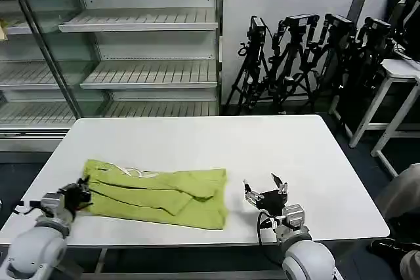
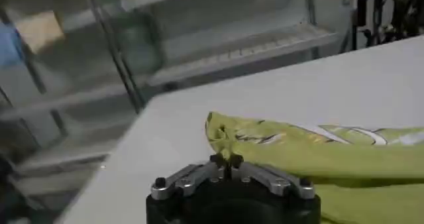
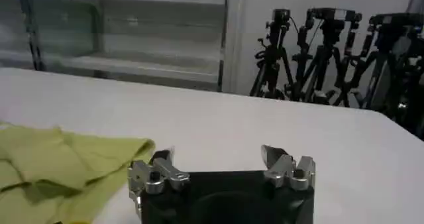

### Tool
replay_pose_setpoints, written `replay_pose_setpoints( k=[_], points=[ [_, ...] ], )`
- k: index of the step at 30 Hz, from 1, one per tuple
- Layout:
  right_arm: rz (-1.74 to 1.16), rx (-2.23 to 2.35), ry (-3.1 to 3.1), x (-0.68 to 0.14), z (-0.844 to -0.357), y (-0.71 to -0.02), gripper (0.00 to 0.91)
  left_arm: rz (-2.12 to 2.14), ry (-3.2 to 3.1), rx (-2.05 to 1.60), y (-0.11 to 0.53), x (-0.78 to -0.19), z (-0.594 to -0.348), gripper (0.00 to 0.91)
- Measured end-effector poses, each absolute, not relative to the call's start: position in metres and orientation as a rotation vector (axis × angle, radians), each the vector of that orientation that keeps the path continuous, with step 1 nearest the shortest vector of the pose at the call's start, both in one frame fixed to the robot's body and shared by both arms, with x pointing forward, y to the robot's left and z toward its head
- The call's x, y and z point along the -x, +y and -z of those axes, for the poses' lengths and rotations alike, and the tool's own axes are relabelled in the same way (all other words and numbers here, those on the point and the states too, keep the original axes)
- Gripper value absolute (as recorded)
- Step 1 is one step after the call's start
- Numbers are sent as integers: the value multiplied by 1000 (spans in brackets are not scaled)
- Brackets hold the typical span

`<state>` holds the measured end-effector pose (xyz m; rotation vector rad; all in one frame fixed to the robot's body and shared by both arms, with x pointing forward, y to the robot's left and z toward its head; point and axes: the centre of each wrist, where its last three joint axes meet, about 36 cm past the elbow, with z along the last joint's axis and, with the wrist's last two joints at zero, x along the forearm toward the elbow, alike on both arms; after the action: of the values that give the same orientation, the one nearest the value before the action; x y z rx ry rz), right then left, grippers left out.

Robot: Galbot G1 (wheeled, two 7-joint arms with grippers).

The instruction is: Fold and organize the clothes.

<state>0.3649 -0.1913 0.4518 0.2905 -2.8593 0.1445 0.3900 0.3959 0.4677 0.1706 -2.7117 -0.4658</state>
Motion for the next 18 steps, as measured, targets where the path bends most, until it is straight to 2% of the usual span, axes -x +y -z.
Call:
replay_pose_setpoints(
  k=[9, 18],
  points=[
    [-151, -286, -2855, -364, -450, -194, 907, 465, -2774, -37, 361, -385, -497, 20],
    [-164, -268, -2861, -363, -452, -201, 907, 378, -2813, 200, 286, -370, -496, 20]
  ],
)
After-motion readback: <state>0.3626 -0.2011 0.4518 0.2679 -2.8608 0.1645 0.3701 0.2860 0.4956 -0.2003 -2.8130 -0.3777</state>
